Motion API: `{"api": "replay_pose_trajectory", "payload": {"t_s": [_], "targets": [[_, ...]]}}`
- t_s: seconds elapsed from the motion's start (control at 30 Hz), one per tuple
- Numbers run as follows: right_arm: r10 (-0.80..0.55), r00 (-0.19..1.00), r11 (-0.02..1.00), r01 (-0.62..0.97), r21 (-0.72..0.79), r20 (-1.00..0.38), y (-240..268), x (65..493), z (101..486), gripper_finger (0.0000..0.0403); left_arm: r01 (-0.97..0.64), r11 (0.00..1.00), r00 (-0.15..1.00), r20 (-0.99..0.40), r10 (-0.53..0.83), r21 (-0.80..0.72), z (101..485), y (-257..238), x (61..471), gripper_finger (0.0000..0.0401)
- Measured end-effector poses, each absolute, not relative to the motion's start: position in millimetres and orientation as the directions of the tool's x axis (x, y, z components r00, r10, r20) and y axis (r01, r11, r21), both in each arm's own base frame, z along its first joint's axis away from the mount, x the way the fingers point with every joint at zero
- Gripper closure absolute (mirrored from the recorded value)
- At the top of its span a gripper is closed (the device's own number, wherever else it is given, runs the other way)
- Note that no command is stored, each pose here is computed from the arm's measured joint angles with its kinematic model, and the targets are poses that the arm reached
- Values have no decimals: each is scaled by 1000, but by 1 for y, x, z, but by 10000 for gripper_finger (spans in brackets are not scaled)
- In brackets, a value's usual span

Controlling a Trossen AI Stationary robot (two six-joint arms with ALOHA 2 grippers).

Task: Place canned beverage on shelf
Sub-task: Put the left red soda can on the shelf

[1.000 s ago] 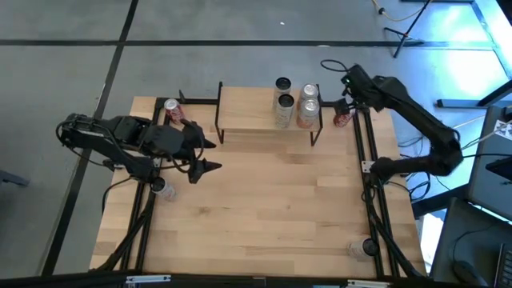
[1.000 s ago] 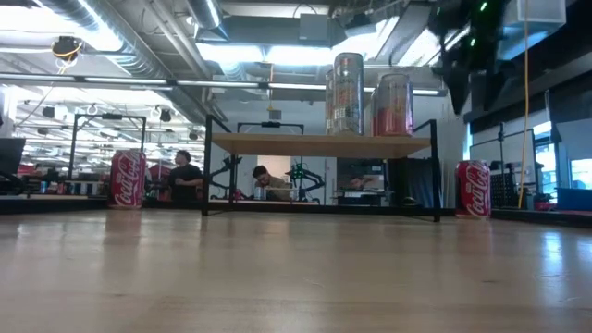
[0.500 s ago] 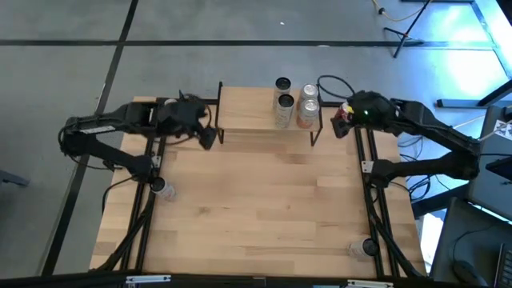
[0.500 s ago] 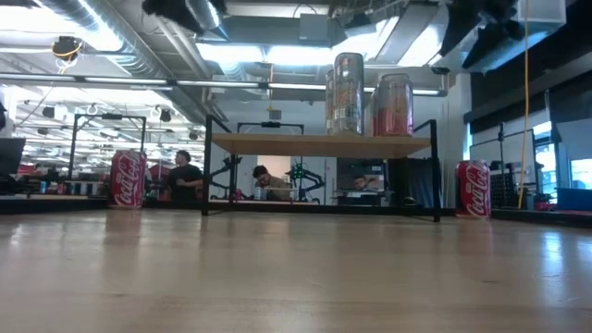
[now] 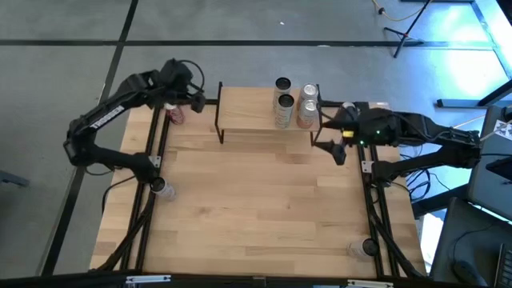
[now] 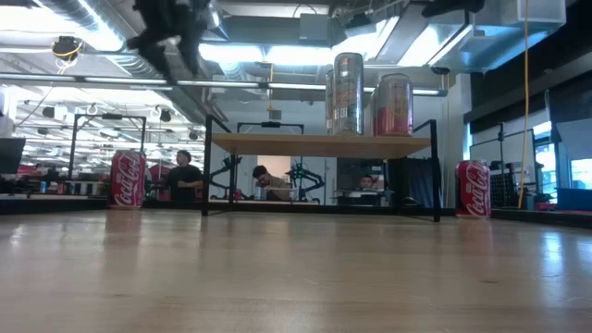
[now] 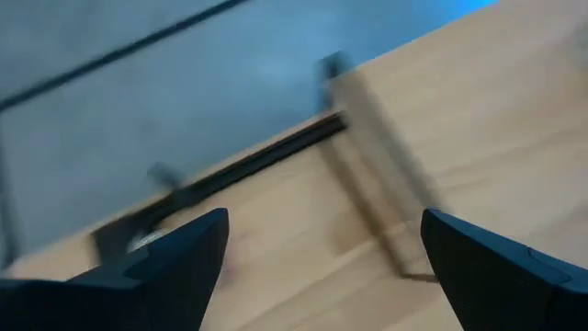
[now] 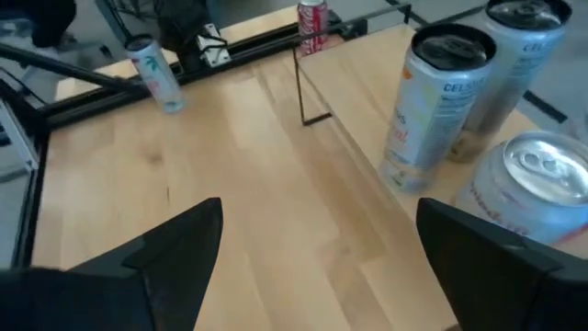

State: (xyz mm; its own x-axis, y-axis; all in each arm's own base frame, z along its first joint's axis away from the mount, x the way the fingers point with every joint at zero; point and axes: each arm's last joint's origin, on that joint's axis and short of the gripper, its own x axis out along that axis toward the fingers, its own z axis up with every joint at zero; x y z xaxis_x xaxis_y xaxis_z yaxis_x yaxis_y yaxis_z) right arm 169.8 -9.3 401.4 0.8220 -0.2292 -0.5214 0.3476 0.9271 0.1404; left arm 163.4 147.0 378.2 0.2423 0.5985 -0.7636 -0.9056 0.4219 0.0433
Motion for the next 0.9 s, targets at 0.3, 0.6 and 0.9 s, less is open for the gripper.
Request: {"api": "replay_pose_trajectory", "payload": {"t_s": [0.3, 0.6, 0.9], "targets": [[-240, 821, 958, 285, 9, -518, -10, 170, 402, 52, -948, 212, -116, -876, 468, 238, 336, 191, 157, 44], [-254, 817, 955, 296, -1, -518, -10, 170, 401, 52, -901, 167, -327, -880, 343, 400, 289, 230, 166, 44], [-267, 814, 942, 333, 38, -515, -11, 169, 402, 52, -848, 130, -473, -844, 254, 514, 264, 254, 154, 44]]}}
